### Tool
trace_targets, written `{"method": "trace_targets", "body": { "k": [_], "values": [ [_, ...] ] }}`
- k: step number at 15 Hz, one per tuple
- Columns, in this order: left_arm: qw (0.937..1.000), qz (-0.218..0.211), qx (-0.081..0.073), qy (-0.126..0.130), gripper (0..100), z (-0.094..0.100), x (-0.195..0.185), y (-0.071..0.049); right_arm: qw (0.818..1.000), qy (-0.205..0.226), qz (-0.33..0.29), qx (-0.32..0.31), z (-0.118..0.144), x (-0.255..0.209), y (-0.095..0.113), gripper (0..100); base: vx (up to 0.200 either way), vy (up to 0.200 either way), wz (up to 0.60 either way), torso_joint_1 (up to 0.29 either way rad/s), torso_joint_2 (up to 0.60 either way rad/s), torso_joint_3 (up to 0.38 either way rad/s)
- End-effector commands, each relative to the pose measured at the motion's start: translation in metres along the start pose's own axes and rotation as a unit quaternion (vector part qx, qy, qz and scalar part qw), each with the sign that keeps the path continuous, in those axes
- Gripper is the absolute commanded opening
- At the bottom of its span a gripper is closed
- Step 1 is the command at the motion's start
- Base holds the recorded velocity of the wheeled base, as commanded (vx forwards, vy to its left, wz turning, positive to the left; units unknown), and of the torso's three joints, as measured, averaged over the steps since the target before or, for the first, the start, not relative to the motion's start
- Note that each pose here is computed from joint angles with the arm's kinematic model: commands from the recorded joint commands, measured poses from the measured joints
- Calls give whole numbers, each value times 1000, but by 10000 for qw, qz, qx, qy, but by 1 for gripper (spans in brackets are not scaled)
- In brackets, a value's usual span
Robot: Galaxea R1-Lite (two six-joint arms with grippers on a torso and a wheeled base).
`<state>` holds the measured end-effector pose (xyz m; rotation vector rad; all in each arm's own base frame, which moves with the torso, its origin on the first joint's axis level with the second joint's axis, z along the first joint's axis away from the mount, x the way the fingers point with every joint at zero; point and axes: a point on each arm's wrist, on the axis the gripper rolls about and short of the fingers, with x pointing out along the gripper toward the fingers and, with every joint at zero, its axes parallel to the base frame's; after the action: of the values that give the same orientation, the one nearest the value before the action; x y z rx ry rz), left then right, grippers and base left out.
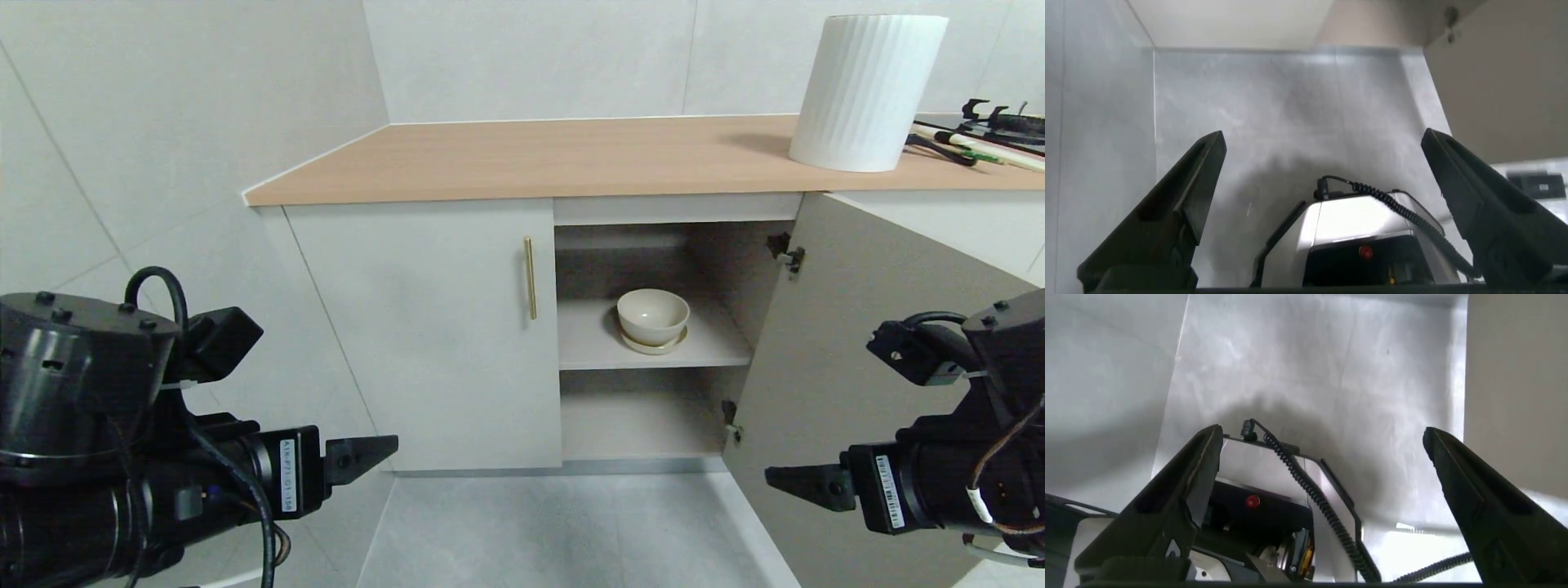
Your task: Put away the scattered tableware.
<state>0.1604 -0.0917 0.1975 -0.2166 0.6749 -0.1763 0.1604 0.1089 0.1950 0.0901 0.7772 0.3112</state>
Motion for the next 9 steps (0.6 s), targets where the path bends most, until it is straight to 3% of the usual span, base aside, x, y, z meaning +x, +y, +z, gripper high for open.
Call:
{"method": "trace_targets", "body": {
  "k": [1, 5, 9],
  "values": [
    [10000, 14, 4, 18, 100, 0, 1, 0, 10000, 32, -10, -21, -1, 2, 0, 100, -200, 0, 0, 2, 2, -2],
    [10000, 11, 6, 28, 100, -1, 1, 0, 10000, 50, -25, -77, -2, 2, -1, 100, -200, 0, 0, 2, 1, 4],
    [10000, 7, 12, 22, 100, -1, 1, 0, 10000, 53, -18, -77, -2, 1, -1, 100, 0, 0, 0, 0, 0, 0]
  ]
}}
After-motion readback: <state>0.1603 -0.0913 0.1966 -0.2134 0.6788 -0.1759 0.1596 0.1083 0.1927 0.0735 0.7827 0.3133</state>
